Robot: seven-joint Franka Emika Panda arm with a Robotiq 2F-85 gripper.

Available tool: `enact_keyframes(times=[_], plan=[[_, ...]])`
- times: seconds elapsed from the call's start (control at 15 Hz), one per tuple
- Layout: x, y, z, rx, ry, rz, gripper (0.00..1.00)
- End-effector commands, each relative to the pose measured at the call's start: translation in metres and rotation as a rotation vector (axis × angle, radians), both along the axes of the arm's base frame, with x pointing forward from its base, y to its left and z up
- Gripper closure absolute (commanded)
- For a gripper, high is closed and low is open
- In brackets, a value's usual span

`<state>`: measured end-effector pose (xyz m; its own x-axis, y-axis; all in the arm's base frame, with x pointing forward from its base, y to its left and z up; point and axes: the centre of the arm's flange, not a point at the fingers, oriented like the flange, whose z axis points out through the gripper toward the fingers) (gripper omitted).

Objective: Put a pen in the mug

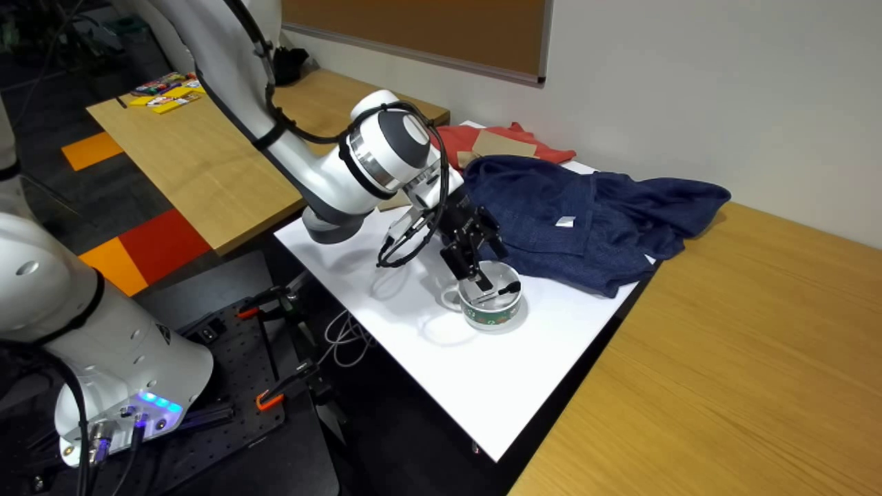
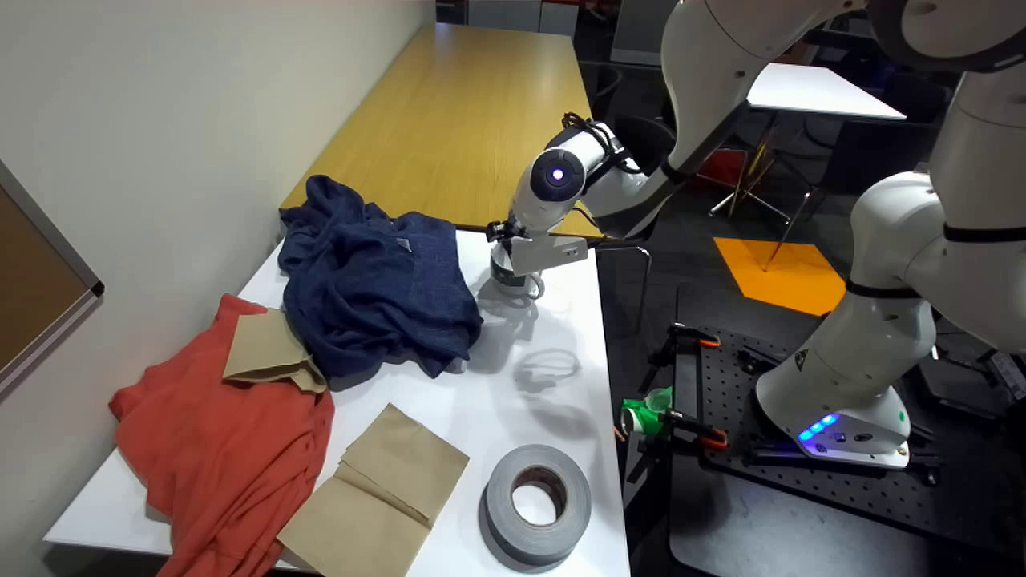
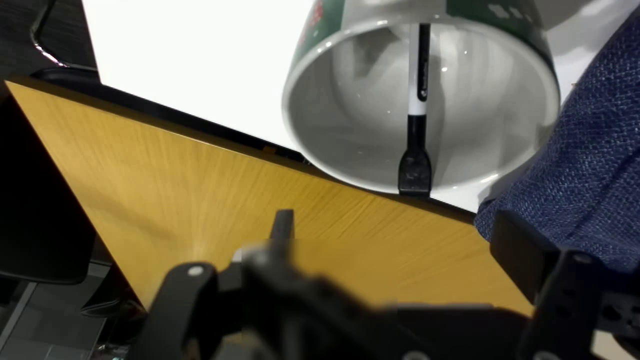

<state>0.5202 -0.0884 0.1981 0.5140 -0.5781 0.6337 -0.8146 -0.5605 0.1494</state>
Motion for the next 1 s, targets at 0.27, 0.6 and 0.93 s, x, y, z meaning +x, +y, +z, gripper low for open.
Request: enact_keyframes(times=[0.27,0.6,0.93], plan=[[-0.003,0.007,0.032,-0.008,-0.083,0.0,0.0],[-0.004,0.005,0.055,-0.002,-0.129,0.012,0.0],[0.006,0.004,0.051,0.007,-0.117,0.026,0.0]])
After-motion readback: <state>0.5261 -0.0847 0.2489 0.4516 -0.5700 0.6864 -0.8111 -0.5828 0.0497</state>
